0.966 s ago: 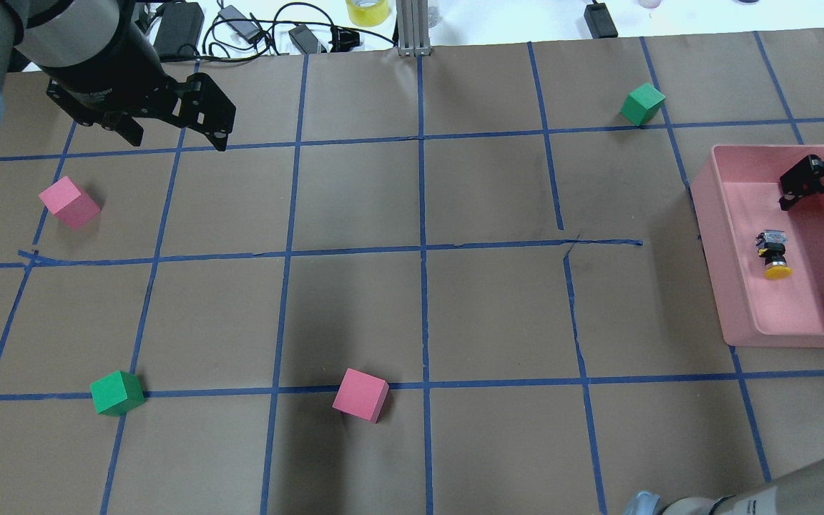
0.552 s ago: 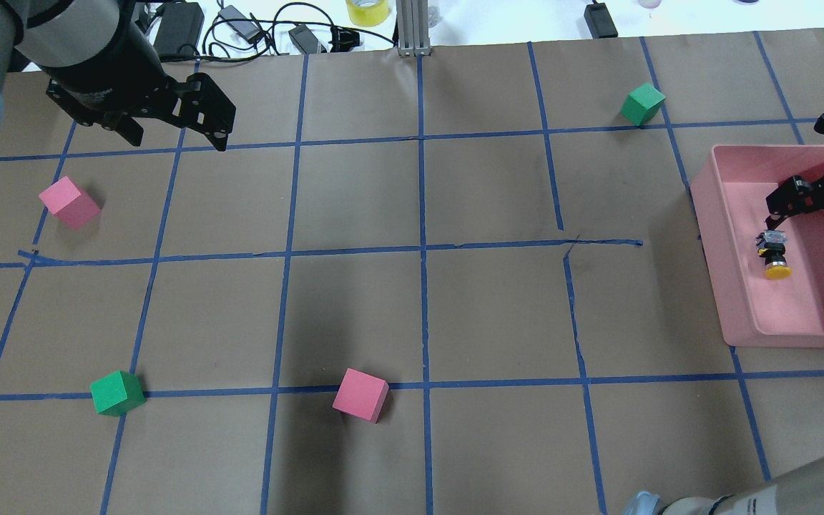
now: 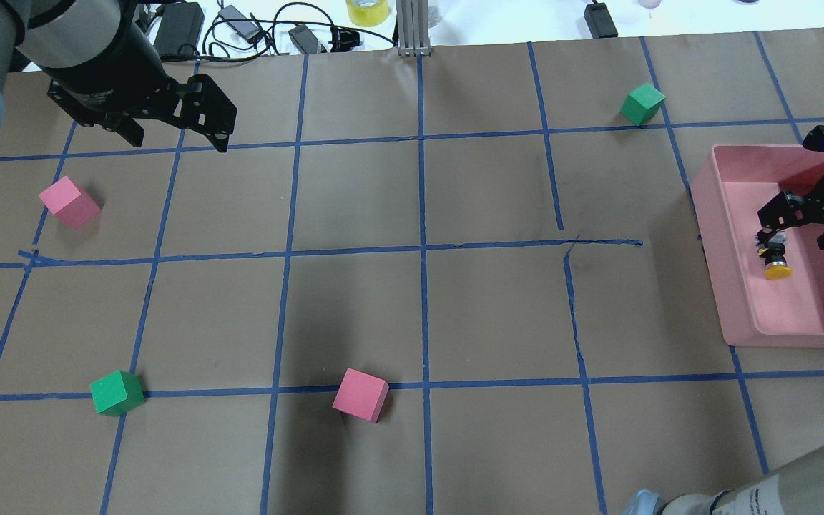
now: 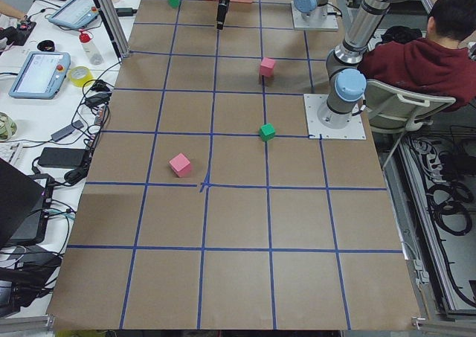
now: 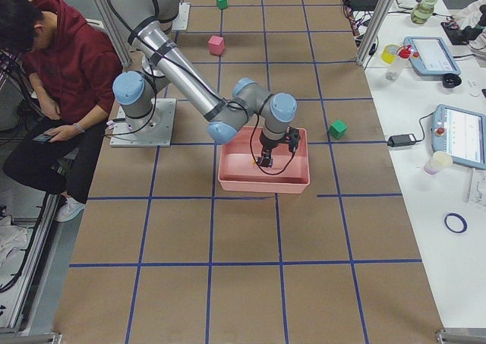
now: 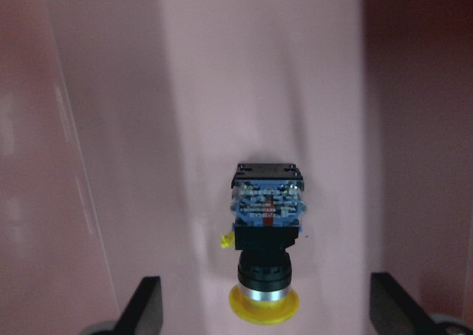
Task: Align button upright
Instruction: 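Lower the right gripper into the tray and grasp the button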
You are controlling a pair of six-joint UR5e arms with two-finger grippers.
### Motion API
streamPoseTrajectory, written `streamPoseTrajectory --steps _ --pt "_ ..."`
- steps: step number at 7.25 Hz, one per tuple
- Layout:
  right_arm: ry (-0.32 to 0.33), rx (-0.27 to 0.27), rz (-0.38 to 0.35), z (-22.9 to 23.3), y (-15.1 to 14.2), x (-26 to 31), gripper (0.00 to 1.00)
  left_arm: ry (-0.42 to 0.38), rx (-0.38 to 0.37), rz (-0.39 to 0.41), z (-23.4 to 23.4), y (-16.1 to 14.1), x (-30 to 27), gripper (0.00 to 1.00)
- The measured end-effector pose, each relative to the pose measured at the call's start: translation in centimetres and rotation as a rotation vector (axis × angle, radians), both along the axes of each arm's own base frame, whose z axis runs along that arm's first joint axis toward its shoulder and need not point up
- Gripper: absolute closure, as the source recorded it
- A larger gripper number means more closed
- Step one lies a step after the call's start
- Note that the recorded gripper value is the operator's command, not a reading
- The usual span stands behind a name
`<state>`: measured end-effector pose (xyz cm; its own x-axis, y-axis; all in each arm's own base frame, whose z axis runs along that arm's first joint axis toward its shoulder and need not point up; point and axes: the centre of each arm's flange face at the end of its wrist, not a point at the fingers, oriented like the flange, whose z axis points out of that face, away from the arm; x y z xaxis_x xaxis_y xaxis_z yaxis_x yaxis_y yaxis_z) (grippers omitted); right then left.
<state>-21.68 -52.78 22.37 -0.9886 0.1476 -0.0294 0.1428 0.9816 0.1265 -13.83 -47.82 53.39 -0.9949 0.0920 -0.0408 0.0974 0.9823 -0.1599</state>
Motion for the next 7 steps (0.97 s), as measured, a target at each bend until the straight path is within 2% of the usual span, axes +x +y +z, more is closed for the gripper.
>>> streamPoseTrajectory --steps 3,4,5,6,7 --pt "-0.028 0.039 0.0 -2.6 0.1 0.1 0.0 -0.001 0.01 -0.002 0.1 0.3 0.0 0.0" --pt "-0.034 0.048 0.0 -3.2 0.2 0.1 0.03 -0.002 0.012 -0.002 0.1 0.4 0.1 0.0" --pt "-0.04 0.056 0.0 -3.9 0.2 0.1 0.35 -0.003 0.018 -0.002 0.1 0.5 0.1 0.0" --pt "-0.042 0.061 0.0 -4.6 0.1 0.0 0.8 -0.003 0.025 -0.001 0.0 0.6 0.1 0.0" --pt "-0.043 0.064 0.0 -4.9 0.1 0.0 1.0 -0.002 0.029 0.001 0.0 0.6 0.1 0.0"
